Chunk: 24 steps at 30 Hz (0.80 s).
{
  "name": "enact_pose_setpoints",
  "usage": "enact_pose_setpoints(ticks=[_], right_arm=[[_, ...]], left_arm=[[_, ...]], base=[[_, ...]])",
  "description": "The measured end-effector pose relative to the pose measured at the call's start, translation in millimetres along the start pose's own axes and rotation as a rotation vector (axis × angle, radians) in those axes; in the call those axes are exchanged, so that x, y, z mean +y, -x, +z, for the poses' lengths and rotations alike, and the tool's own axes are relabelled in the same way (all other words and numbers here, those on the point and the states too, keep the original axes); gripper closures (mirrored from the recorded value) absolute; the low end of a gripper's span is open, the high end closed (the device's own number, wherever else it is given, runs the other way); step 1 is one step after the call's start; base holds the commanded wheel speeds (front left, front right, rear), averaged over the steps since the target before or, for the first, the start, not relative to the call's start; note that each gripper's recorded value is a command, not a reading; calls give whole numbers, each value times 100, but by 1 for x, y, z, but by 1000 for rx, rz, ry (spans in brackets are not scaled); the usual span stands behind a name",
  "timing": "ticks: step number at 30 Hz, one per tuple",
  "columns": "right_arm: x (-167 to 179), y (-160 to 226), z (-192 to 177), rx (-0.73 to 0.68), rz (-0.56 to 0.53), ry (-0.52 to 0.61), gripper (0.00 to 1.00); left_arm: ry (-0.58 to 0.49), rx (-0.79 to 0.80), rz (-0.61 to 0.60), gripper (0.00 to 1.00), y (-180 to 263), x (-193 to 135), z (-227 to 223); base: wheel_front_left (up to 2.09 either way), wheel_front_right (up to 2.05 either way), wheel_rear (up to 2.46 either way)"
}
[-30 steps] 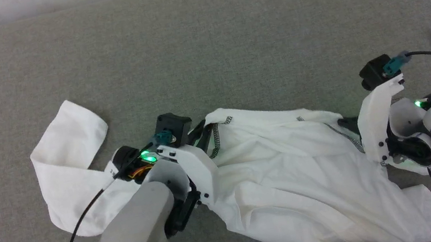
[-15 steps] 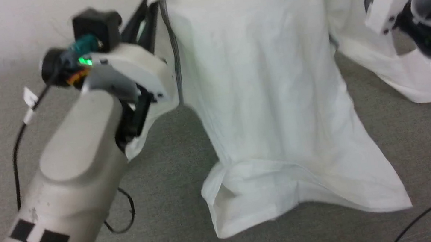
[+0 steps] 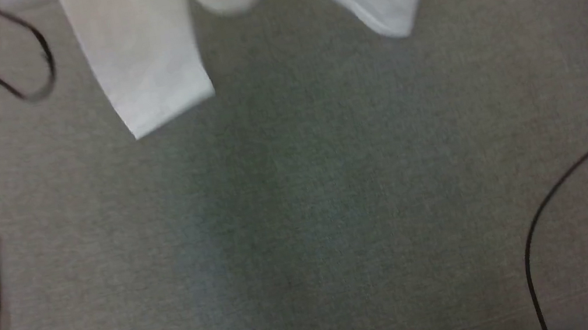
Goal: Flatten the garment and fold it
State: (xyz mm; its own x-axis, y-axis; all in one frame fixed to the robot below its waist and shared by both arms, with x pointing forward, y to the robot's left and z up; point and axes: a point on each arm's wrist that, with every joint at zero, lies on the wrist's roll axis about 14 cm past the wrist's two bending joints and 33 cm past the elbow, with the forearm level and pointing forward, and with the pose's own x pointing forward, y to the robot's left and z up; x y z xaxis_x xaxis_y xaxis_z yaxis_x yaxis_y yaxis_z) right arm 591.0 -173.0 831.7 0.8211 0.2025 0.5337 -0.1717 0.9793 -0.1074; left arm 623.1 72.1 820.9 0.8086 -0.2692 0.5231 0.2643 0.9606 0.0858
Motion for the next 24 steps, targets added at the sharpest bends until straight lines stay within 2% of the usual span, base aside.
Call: enact_pose_setpoints(ticks=[4,9,17,21,24], right_arm=[[-5,-23,-7,-50,-7,40,100],[-7,-41,-44,-39,-14,45,100],[4,-34,-153,109,3,16,100],[16,-11,-213,226,32,11,100],[27,11,-245,297,55,-6,100]], left_arm=[[0,-46,19,100,-27,8,-12],[39,-22,41,100,-43,14,-63],[120,147,85,100,-27,23,-189],[183,244,123,100,-2,26,-246],[232,302,150,100,23,27,-276]], base=[[0,0,0],[0,0,0],[0,0,0],[0,0,0],[0,0,0]])
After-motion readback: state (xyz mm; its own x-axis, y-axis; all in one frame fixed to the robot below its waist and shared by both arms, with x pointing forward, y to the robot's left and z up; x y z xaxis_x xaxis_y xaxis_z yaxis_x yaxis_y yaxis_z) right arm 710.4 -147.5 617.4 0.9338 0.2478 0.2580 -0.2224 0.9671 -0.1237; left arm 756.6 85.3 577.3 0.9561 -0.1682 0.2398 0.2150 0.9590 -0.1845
